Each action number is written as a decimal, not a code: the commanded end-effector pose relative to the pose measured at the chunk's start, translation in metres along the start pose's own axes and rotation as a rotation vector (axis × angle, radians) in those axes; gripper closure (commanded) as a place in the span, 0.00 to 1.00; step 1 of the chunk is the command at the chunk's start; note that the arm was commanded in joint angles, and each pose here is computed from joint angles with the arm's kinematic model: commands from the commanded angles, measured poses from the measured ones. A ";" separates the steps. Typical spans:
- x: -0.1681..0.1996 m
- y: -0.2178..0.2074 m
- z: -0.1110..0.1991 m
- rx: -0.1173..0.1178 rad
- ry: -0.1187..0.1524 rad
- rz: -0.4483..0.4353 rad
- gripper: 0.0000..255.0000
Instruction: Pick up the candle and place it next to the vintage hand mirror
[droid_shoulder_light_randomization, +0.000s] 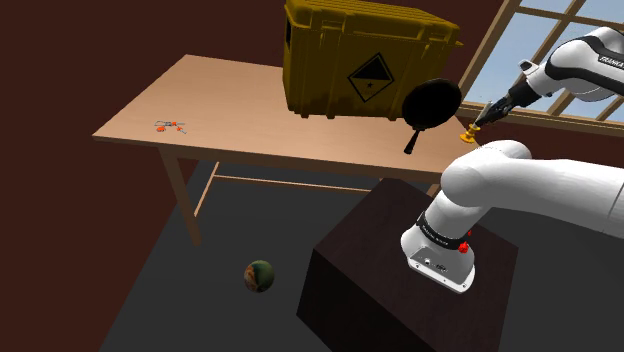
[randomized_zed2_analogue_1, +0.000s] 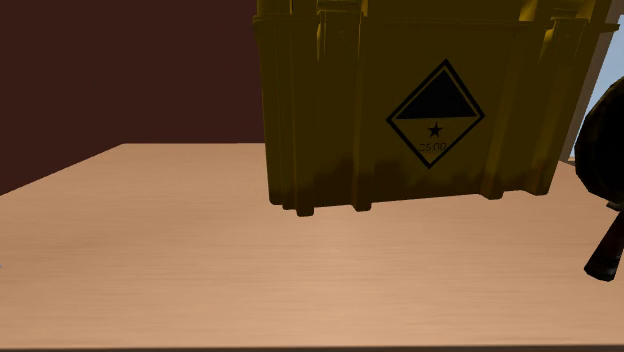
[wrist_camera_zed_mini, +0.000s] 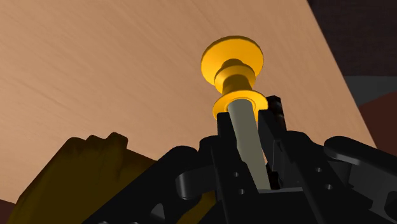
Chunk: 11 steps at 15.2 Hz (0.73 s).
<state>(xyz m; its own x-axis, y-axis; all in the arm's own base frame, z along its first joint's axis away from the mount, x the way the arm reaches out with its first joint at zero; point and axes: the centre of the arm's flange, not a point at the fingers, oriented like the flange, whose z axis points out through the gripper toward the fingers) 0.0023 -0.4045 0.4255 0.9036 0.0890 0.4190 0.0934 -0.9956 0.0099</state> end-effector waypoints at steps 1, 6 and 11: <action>-0.006 -0.001 0.010 0.000 0.000 0.000 1.00; -0.017 -0.002 0.034 0.000 0.000 0.000 1.00; -0.028 -0.002 0.058 0.000 0.000 0.000 1.00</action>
<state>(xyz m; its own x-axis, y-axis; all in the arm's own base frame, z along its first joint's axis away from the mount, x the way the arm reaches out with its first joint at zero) 0.0019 -0.4031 0.3660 0.9036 0.0891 0.4191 0.0935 -0.9956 0.0101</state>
